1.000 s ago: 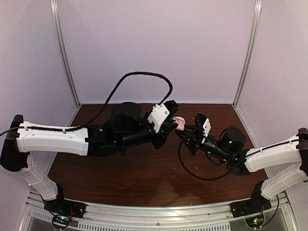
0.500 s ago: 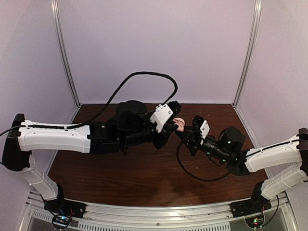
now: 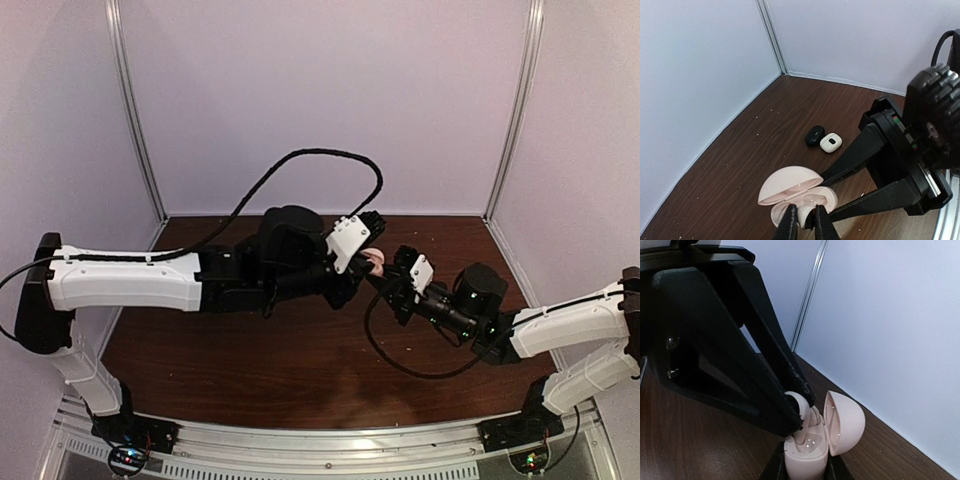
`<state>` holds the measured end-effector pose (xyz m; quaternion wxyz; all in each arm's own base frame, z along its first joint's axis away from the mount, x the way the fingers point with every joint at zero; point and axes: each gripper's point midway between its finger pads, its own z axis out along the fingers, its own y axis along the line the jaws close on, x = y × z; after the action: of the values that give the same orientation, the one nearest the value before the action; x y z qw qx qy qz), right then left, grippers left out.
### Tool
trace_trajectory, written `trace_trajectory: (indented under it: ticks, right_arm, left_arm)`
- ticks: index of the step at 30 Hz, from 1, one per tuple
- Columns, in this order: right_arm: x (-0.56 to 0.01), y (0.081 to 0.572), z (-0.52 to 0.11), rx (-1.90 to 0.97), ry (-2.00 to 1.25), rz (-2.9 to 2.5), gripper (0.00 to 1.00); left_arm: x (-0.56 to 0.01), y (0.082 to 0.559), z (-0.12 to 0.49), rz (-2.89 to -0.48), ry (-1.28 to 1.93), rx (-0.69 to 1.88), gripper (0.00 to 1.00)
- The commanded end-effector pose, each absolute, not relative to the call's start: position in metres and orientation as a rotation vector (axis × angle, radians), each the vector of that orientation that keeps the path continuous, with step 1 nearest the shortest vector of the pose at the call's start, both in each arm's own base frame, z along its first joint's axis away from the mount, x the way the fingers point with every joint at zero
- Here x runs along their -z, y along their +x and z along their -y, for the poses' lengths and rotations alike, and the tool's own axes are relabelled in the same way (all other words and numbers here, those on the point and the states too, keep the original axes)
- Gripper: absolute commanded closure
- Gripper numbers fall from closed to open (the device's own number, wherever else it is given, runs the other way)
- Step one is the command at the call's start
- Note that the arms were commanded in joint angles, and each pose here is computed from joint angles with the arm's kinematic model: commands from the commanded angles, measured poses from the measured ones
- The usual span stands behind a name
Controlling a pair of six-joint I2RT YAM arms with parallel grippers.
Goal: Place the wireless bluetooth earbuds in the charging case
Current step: Insert the right earbud into the right side groove of the charging case, then close the charging case with the earbuds inside.
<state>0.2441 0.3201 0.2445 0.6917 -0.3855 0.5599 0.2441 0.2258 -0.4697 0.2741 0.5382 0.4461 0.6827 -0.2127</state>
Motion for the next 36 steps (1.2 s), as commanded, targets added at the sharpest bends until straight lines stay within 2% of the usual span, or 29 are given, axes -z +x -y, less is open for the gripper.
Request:
trace_trajectory:
  ticks: [1,9,17,20,31,36]
  right_arm:
    - [-0.289,0.233,-0.318,-0.584,-0.797,-1.115,1.0]
    - [-0.289,0.233,-0.316,-0.615,-0.768,-1.121,1.0]
    - [-0.286,0.233,-0.316,-0.63,-0.758,-1.132,1.0]
    - [-0.284,0.233,-0.316,-0.641,-0.757,-1.137,1.0]
    - [-0.285,0.214,-0.32,-0.84,-0.823,-1.107,1.0]
    - [-0.29,0.197,-0.326,-0.978,-0.889,-1.065,1.0]
  left_arm:
    - [-0.249,0.229,0.47,-1.718,1.085,0.483,0.88]
    - [-0.25,0.233,0.466,-1.732,1.069,0.476,0.68]
    - [-0.262,0.23,0.459,-1.709,1.041,0.499,0.62]
    - [-0.278,0.219,0.452,-1.641,1.032,0.567,0.57]
    - [-0.308,0.208,0.406,-1.499,1.065,0.682,0.32]
    - [-0.312,0.201,0.393,-1.413,1.111,0.744,0.17]
